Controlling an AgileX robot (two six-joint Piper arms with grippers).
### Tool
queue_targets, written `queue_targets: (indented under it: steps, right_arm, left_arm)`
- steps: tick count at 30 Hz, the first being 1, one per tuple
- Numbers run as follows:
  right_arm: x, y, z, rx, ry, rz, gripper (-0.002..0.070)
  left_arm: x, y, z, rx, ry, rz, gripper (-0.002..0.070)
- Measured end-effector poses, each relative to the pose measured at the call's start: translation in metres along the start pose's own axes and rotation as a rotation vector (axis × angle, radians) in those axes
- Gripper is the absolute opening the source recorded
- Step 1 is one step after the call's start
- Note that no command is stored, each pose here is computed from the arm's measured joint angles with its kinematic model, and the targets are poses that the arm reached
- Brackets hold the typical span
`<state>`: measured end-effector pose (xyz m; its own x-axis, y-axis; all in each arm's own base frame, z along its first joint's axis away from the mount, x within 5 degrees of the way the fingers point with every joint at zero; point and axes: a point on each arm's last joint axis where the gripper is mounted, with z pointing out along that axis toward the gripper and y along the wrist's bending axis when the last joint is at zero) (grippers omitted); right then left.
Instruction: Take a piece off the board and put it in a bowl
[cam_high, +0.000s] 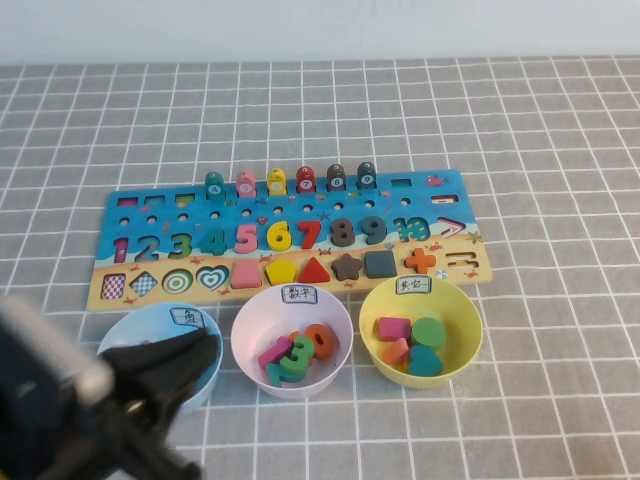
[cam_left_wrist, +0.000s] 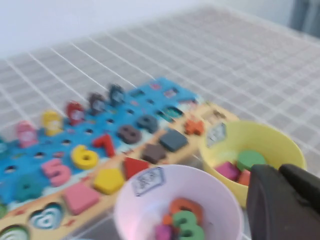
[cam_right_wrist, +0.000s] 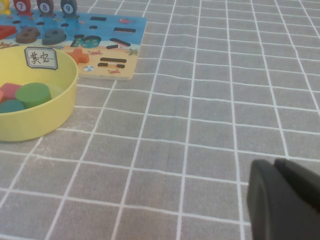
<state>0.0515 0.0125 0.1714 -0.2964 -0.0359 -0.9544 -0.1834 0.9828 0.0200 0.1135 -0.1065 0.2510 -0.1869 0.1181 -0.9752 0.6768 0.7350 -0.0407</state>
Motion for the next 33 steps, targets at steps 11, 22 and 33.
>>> queue_targets:
  steps: [11,22,33]
  right_arm:
    - [0.000,0.000,0.000,0.000,0.000,0.000,-0.0017]
    - [0.000,0.000,0.000,0.000,-0.002,0.000,-0.0017]
    - [0.000,0.000,0.000,0.000,-0.007,0.000,-0.0017]
  left_arm:
    - [0.050,0.033,-0.070,-0.363,-0.326,-0.035,-0.0002]
    - [0.062,0.035,-0.097,-0.595,-0.335,0.020,-0.0002]
    - [0.093,0.035,-0.092,-0.581,0.005,-0.009,-0.0002]
